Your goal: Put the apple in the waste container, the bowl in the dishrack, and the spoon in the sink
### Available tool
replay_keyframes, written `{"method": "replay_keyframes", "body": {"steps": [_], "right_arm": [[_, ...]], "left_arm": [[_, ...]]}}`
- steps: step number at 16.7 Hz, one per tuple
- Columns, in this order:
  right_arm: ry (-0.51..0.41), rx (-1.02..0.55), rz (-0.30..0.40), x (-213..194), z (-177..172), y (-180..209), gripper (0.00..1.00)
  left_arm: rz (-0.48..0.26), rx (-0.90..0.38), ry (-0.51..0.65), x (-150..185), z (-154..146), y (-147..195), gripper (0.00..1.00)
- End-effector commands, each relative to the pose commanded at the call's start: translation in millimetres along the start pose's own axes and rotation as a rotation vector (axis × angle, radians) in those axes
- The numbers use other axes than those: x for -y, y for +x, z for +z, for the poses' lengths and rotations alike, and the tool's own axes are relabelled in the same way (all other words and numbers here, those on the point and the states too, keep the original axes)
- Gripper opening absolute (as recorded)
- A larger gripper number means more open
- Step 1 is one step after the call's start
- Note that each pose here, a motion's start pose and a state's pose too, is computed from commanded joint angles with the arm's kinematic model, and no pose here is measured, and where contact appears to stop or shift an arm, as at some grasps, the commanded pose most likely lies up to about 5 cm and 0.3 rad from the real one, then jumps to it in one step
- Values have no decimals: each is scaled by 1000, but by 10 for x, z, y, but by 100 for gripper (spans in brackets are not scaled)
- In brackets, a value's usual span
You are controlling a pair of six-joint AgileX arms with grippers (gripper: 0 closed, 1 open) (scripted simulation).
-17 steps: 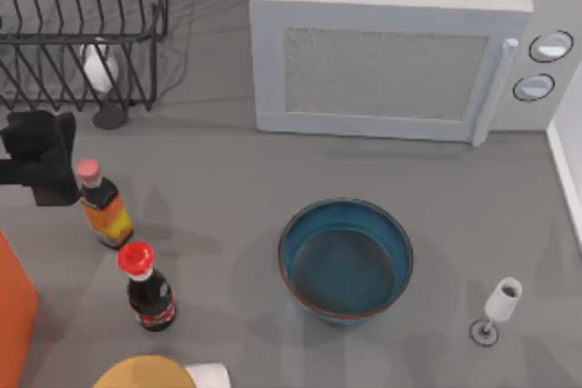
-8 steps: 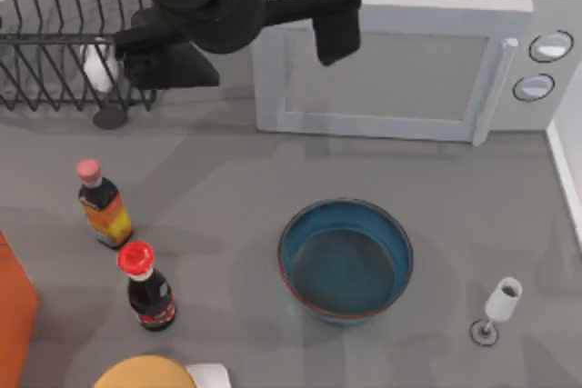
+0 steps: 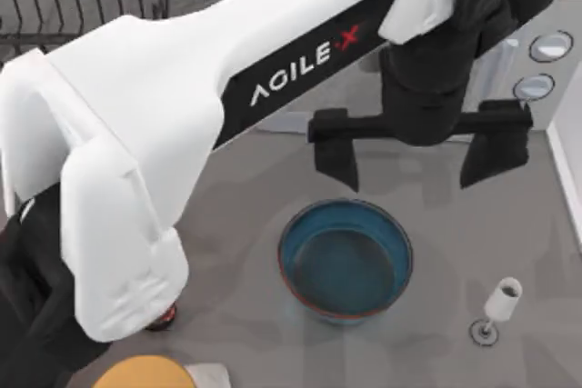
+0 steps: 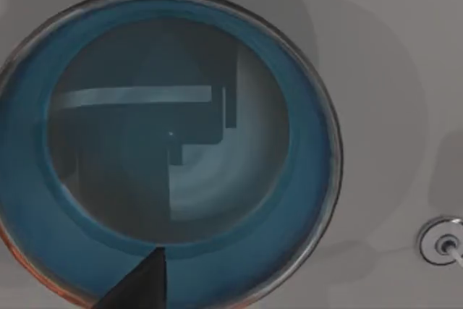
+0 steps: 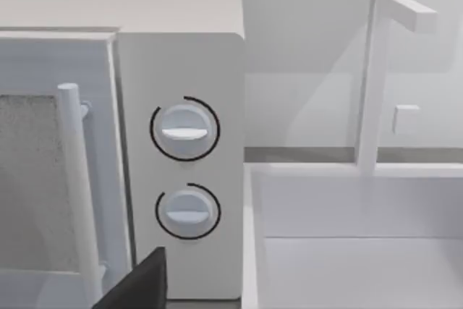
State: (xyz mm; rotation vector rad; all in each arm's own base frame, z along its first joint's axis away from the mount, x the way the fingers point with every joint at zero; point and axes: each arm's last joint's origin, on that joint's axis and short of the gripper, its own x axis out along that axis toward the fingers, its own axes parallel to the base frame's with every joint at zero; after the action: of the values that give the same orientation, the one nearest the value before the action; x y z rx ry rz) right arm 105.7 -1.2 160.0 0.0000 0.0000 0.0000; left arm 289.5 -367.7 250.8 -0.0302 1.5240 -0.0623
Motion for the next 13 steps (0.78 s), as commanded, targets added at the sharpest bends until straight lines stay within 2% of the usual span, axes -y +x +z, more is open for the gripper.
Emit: {"method": "replay_keyframes", "body": {"steps": [4,10,13], "right_arm": [[0,0,0,0,0,0,100],[0,0,0,0,0,0,100],[0,0,0,0,0,0,100]], "left_arm": [[58,-46,-1,210,-107,233,100],[59,-47,-3,202,-90,249,100],[54,-43,0,218,-81,384,100]]}}
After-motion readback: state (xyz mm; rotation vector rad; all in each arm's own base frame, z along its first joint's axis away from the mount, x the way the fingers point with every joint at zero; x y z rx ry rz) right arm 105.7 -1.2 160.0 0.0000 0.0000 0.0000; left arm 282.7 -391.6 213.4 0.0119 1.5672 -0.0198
